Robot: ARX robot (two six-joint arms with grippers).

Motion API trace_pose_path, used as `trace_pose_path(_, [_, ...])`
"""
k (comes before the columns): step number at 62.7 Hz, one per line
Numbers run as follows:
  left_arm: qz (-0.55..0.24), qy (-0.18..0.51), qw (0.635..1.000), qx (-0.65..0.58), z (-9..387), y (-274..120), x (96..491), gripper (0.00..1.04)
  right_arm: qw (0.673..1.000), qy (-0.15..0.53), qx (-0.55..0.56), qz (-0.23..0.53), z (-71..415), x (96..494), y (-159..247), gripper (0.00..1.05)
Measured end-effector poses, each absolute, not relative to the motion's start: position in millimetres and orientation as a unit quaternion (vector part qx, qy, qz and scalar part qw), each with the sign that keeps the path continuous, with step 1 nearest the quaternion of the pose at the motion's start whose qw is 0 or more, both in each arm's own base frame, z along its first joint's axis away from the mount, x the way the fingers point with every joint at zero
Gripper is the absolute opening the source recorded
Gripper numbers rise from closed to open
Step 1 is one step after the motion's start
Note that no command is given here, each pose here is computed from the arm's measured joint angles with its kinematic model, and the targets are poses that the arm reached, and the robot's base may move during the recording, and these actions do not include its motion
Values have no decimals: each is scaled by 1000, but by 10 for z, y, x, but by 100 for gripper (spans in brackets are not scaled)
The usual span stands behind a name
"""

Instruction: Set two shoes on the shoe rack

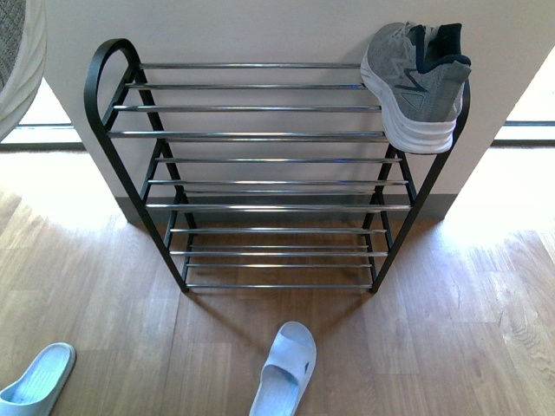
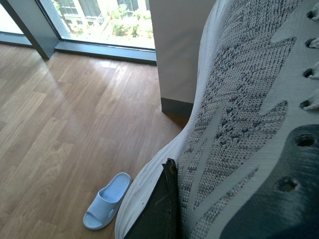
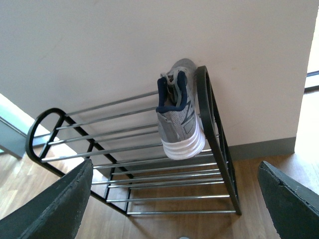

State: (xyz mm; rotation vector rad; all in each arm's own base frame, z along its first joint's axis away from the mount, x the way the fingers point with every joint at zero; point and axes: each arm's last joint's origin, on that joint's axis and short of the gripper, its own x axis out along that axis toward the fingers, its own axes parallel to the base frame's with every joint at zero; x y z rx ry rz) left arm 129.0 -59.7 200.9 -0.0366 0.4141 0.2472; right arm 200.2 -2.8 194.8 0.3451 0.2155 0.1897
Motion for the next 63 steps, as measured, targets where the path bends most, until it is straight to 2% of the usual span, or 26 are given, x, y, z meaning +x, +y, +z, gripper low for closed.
trace_pose_path(4, [122,205,971,-18,2009,-597,1290,2,976,104,166,90,1943,2001,-28,95])
trace_pose_path(7, [122,205,971,-18,2009,-597,1290,2,993,39,104,35,1933,1970,-8,84])
trace_pose_path(10, [123,205,971,-18,2009,-597,1290,2,998,13,66,9,1913,1916,-10,76])
trace_pose_path(19, [123,205,971,-18,2009,-597,1290,2,1000,4,22,-2,1849,1773,-10,53])
trace_pose_path(39, [122,205,971,-18,2009,-597,1290,2,1000,6,5,-1,1756,1540,-6,2])
trace_pose_path(63, [122,205,971,-18,2009,-597,1290,2,1000,-5,2,-2,1697,1351,-5,2])
